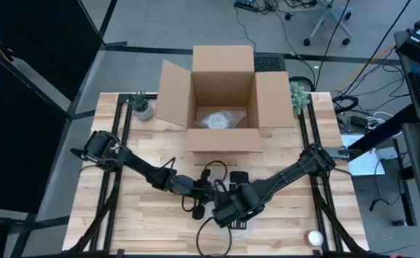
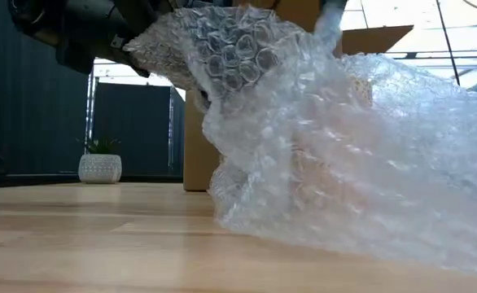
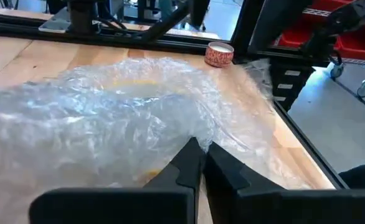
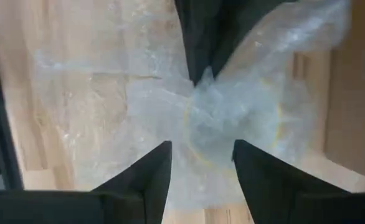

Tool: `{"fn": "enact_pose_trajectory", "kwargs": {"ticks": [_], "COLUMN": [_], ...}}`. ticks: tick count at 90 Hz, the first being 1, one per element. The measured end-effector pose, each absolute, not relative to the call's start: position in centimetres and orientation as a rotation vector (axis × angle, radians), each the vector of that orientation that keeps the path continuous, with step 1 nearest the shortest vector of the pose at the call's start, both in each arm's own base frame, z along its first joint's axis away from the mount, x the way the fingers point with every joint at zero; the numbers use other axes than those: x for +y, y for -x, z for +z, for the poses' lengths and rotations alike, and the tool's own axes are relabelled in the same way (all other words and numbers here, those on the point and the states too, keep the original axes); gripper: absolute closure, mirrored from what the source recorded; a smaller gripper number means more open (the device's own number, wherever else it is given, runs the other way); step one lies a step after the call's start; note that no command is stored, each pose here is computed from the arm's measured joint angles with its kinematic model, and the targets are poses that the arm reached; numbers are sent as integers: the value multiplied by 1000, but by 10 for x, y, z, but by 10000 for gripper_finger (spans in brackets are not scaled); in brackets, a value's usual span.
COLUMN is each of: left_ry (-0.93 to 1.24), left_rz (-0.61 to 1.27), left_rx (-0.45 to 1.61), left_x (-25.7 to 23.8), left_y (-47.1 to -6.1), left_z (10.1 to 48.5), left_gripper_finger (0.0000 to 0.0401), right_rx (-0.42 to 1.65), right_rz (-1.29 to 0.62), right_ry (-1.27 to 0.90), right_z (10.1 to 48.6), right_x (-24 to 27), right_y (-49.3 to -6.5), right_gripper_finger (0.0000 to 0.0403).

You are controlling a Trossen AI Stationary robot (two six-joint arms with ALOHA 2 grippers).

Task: Wrap mug
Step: Wrap the orange mug with the bubble wrap

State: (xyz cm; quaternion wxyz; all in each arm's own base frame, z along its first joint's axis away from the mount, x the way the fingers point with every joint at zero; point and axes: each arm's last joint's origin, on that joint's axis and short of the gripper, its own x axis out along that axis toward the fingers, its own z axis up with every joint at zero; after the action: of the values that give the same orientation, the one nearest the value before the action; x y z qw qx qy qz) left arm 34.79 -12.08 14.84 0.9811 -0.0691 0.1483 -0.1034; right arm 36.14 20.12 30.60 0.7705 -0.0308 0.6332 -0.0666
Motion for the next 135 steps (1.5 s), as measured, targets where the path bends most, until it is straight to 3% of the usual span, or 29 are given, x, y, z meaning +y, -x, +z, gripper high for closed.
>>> {"fn": "enact_pose_trajectory", "kwargs": {"ticks": [23, 45, 62, 78, 100, 135], "left_ry": [139, 141, 138, 141, 194, 174], "left_rz": [-208, -216, -222, -221, -214, -229], "left_rx": [299, 301, 322, 317, 303, 180], "left_x": [-121, -121, -121, -121, -121, -121], "left_y": [-348, -348, -347, -347, -349, -365], "left_z": [148, 148, 145, 146, 150, 211], "left_gripper_finger": [400, 400, 400, 399, 399, 399], "right_rx": [1325, 1262, 1053, 884, 779, 687], "right_rz": [-179, -364, -414, -444, -368, -278], "right_ry": [100, 47, -138, -257, -270, -212], "right_z": [312, 307, 284, 233, 179, 181], "right_x": [232, 237, 224, 200, 181, 173], "right_y": [-334, -287, -239, -213, -218, -240], "right_gripper_finger": [243, 243, 243, 243, 243, 243]}}
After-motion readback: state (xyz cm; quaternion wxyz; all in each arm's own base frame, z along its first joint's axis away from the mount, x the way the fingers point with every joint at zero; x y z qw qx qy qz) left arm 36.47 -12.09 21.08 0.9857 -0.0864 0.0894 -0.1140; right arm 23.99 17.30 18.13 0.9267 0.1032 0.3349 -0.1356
